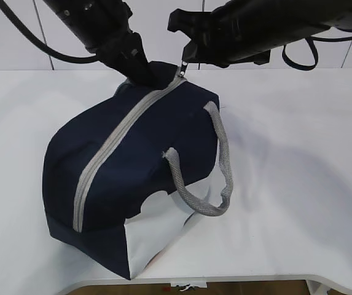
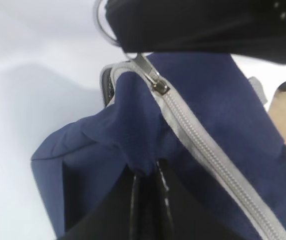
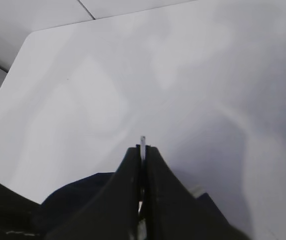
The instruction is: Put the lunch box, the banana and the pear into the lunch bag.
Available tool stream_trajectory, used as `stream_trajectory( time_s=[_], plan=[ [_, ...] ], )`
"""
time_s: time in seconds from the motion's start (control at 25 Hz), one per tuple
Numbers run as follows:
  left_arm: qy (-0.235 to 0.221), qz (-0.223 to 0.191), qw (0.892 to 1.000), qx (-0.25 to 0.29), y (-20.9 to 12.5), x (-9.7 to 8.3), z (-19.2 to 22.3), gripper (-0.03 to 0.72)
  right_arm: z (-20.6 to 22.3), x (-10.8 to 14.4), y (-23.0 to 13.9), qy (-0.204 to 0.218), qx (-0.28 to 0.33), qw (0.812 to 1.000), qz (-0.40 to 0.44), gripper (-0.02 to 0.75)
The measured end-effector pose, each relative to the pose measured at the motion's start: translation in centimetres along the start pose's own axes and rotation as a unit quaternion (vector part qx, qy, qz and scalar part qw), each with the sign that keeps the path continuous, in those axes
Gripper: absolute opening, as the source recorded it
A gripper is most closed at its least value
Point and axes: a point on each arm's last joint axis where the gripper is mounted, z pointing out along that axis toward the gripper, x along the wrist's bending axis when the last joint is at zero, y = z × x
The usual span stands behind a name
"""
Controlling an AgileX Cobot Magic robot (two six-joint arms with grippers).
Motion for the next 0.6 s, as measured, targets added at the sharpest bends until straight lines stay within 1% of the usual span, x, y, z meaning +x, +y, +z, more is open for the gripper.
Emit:
stream_trajectory(
  time_s=[0.12,0.28,0.6],
  plan=[
    [0.011,0.006,1.000,0.006,-0.1,0.2,-0.1,0.015,-0.3,0.1,0.2,0.001,-0.007,1.000,-0.005,-0.011],
    [0.013,0.007,1.000,0.007,-0.1,0.2,-0.1,0.015,-1.1,0.5,0.5,0.001,-0.016,1.000,-0.024,-0.011],
    [0.017,0.009,1.000,0.001,0.1,0.1,-0.4,0.015,-1.1,0.0,0.9,-0.007,-0.026,0.999,-0.038,-0.011]
  ],
)
